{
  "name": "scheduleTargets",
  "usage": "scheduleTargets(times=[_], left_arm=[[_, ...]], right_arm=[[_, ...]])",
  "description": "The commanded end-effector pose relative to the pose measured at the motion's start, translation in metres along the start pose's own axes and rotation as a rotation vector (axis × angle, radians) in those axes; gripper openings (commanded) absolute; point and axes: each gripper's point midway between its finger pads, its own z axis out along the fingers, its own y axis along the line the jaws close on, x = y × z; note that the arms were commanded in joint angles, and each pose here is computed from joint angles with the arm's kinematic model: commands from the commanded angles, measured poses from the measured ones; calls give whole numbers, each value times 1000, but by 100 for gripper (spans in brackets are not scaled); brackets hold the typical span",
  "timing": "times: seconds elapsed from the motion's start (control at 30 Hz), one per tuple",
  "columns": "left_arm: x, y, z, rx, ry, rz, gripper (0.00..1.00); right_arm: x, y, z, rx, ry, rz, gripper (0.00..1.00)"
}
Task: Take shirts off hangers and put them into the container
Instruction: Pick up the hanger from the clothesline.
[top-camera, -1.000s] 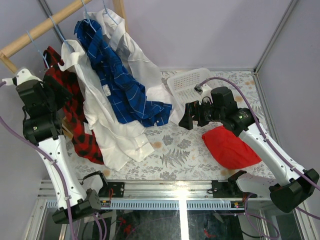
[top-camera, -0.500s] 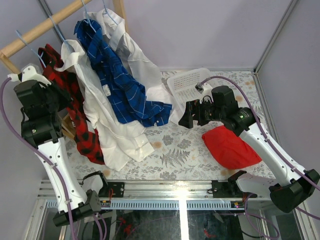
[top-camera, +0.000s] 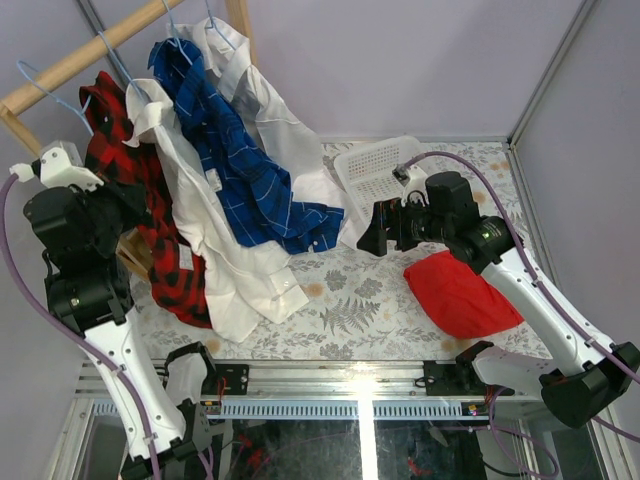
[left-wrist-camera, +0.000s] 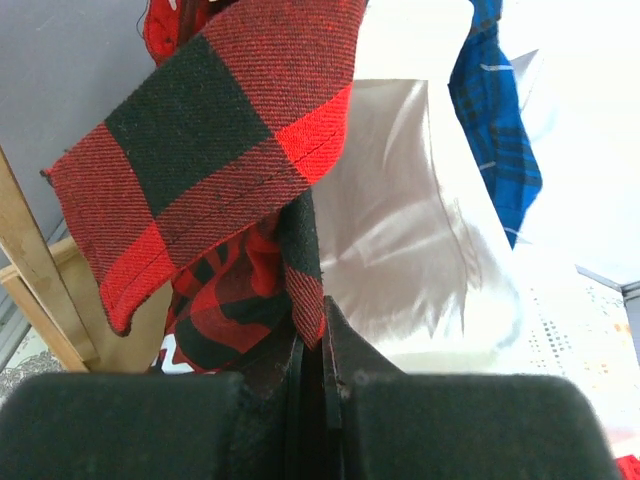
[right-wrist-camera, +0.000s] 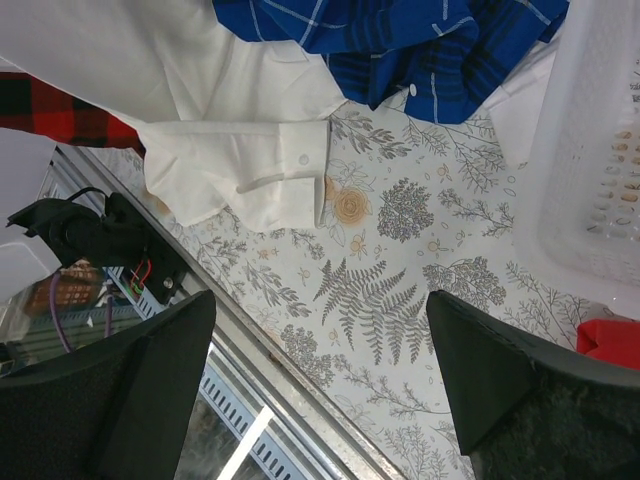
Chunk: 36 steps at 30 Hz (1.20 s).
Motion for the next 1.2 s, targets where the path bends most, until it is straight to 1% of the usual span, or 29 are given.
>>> scheduleTargets(times=[0.0, 0.07, 0.1, 0.13, 0.17, 0.23, 0.33, 0.47, 0.53, 0.63, 0.7, 0.77, 0.83, 0.87, 0.93, 1.07, 1.17], left_arm=[[-34, -39, -35, 152, -177, 75, 0], [-18, -43, -36, 188, -121, 26, 0], [-6, -55, -34, 273, -74, 17, 0], [11, -76, -34, 432, -3, 10, 0], [14, -86, -35, 509, 18, -18, 0], [10, -91, -26, 549, 18, -59, 0], [2, -85, -3, 528, 32, -78, 0], [-7, -95, 18, 551, 33, -72, 0], [-1, -115, 29, 587, 67, -66, 0], [24, -152, 37, 588, 96, -31, 0], [41, -157, 42, 500, 120, -49, 0], [56, -144, 48, 374, 135, -119, 0], [63, -125, 44, 281, 112, -187, 0], [67, -120, 40, 270, 103, -205, 0], [81, -119, 31, 285, 121, -198, 0], [114, -118, 12, 322, 210, -154, 0], [114, -108, -7, 322, 195, -169, 0]], right_arm=[[-21, 23, -9, -82, -69, -11, 94], [-23, 31, -10, -123, -82, -17, 93], [-24, 34, -11, -143, -90, -17, 93], [-25, 37, -11, -159, -96, -18, 93], [-26, 39, -12, -167, -101, -14, 93], [-28, 39, -12, -165, -102, -9, 93], [-26, 38, -10, -160, -96, -6, 92], [-26, 35, -4, -154, -93, 6, 92], [-27, 36, -1, -166, -92, 13, 92], [-28, 36, 1, -171, -87, 20, 93], [-28, 35, 2, -166, -87, 17, 93], [-27, 34, 1, -158, -83, 11, 93], [-26, 34, -1, -153, -69, 2, 92], [-27, 36, -2, -158, -67, -6, 91], [-34, 40, -7, -165, -81, -15, 89], [-56, 63, -22, -201, -145, -46, 87], [-62, 72, -23, -187, -162, -62, 87]])
